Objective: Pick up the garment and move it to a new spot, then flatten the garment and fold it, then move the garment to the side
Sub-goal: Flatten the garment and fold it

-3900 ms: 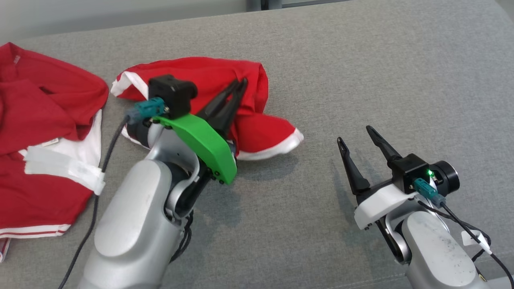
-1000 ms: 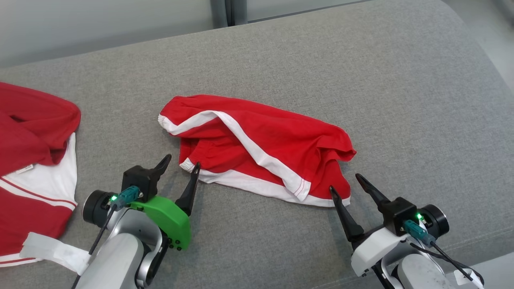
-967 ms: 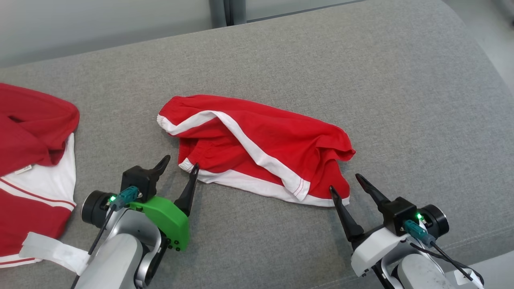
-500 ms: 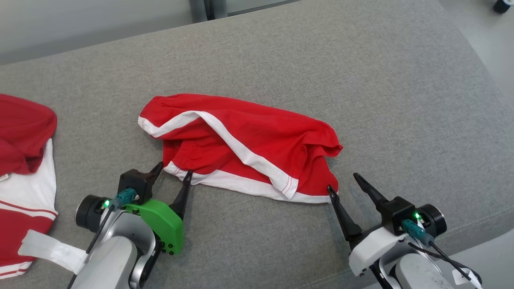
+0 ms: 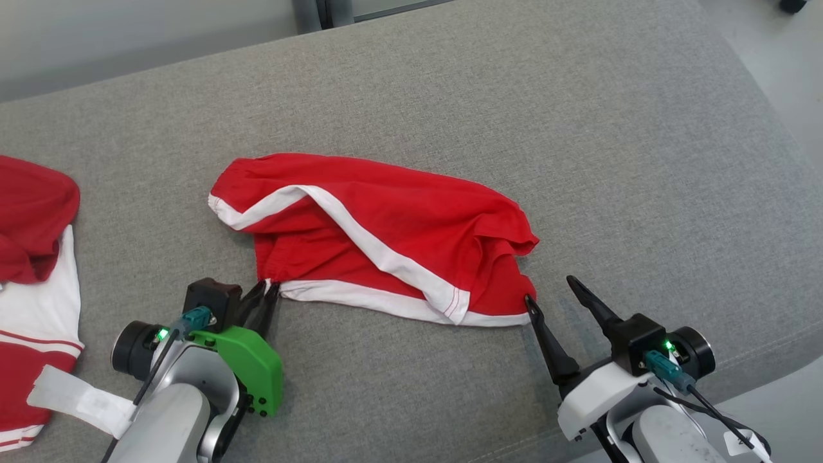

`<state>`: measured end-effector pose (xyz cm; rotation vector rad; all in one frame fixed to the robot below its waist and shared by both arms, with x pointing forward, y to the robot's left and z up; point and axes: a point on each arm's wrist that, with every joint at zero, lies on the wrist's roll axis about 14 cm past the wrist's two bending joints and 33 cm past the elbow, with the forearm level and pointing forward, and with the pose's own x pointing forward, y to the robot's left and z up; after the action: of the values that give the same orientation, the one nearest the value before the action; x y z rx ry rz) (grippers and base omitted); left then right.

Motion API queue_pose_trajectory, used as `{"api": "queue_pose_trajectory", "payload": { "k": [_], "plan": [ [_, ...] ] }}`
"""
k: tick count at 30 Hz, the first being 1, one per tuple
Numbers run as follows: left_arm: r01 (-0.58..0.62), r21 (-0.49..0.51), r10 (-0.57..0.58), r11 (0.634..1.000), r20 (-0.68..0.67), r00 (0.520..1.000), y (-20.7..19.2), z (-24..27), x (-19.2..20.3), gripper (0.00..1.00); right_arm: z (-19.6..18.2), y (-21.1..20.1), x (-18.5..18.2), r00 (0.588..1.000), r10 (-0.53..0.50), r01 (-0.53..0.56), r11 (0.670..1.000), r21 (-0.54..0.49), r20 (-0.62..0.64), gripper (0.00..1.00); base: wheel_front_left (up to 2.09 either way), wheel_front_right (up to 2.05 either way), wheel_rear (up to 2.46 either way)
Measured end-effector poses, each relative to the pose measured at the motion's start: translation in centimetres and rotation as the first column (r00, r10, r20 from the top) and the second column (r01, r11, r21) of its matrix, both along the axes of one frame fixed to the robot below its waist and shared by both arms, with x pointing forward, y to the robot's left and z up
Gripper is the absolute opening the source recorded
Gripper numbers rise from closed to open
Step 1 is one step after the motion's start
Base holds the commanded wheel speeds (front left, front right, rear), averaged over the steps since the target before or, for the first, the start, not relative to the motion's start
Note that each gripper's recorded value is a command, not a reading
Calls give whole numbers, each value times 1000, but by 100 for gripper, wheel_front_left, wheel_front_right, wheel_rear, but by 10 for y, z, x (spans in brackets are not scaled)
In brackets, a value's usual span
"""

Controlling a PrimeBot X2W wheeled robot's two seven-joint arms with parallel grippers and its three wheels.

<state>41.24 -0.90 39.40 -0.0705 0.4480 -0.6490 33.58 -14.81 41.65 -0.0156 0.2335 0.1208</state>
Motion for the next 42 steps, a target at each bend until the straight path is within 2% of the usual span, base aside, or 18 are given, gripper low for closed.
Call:
{"api": "queue_pose_trajectory", "payload": {
  "k": [6, 12, 20, 22, 25, 28, 35, 42],
  "plan": [
    [9, -23, -10, 1000, -30, 1000, -3, 1, -4, 0, 1, 0, 1, 1000, -3, 3, 1000, 3, 6, 100, 0, 0, 0],
    [37, -178, -48, 983, -58, 997, -24, 31, -11, 0, 3, 0, 6, 1000, -5, 5, 1000, 3, 13, 100, 0, 0, 0],
    [110, -390, -85, 914, 83, 993, -39, 122, 0, 0, 5, 15, 11, 999, 46, -47, 999, 14, 26, 100, 0, 0, 0],
    [122, -443, -98, 888, 75, 992, -43, 140, -1, 0, 8, 22, 11, 997, 68, -68, 997, 22, 35, 100, 0, 0, 0],
    [127, -475, -119, 871, 46, 992, -44, 152, -4, 0, 12, 34, 10, 994, 99, -101, 994, 35, 49, 100, 0, 0, 0],
    [126, -434, -123, 892, 33, 992, -37, 153, 0, 0, 15, 39, 8, 992, 111, -114, 993, 44, 58, 100, 0, 0, 0],
    [46, -306, -55, 951, -22, 998, -13, 136, 29, 0, 14, 38, 1, 993, 110, -112, 993, 49, 47, 100, 0, 0, 0],
    [21, -305, -43, 952, -68, 997, -14, 128, 39, 0, -6, 28, -14, 997, 73, -72, 996, 53, -26, 100, 0, 0, 0]
  ]
}}
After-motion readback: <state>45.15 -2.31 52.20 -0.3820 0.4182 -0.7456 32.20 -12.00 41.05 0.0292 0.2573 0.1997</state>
